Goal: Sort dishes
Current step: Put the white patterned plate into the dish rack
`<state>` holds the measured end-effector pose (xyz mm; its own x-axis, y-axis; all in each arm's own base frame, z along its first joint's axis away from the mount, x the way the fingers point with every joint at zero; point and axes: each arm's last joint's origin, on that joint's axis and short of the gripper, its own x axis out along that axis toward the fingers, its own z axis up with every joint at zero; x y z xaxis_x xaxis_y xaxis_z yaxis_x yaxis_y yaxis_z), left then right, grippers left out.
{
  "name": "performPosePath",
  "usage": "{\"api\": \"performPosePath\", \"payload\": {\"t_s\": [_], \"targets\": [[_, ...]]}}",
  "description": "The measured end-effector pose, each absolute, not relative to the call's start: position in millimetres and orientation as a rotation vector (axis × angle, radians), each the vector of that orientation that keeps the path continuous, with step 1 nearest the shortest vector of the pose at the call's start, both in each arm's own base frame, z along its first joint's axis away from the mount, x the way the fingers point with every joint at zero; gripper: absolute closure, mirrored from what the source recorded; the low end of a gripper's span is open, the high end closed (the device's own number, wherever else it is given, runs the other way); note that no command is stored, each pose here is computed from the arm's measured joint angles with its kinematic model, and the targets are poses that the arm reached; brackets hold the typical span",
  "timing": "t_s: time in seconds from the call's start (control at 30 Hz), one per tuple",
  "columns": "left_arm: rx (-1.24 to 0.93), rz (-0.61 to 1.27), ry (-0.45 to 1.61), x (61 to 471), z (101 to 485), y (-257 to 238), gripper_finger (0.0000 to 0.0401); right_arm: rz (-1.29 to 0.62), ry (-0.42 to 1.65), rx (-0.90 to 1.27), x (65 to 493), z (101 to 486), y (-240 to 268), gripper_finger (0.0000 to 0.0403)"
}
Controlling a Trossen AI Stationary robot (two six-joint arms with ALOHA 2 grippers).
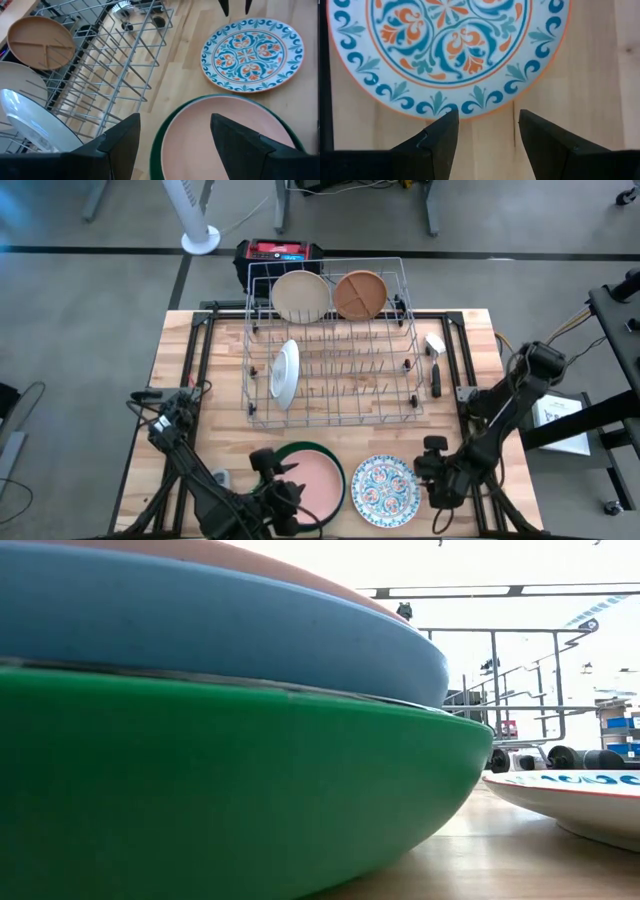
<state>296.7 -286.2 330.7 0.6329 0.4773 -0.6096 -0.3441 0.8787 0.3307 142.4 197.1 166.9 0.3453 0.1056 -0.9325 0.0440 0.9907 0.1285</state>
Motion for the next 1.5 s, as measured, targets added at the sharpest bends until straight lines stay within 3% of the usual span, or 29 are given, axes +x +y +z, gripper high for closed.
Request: {"api": "performPosePath", "payload": {"t_s": [0.5,0.87,1.2,1.5], "targets": [[0.183,0.468,0.747,295,325,-291,0.0169,-0.131,1.110,0.235,147,158,200,0.0170],[0.156,0.489,0.745,296,309,-294,0.0169,-0.223,1.097,0.305,138,149,196,0.0168],[0.148,0.375,0.605,324,310,-306,0.0169,-0.201,1.053,0.417,115,158,205,0.0171],[0.164,0.372,0.578,346,292,-301,0.0169,-0.298,1.018,0.538,100,153,205,0.0160]]}}
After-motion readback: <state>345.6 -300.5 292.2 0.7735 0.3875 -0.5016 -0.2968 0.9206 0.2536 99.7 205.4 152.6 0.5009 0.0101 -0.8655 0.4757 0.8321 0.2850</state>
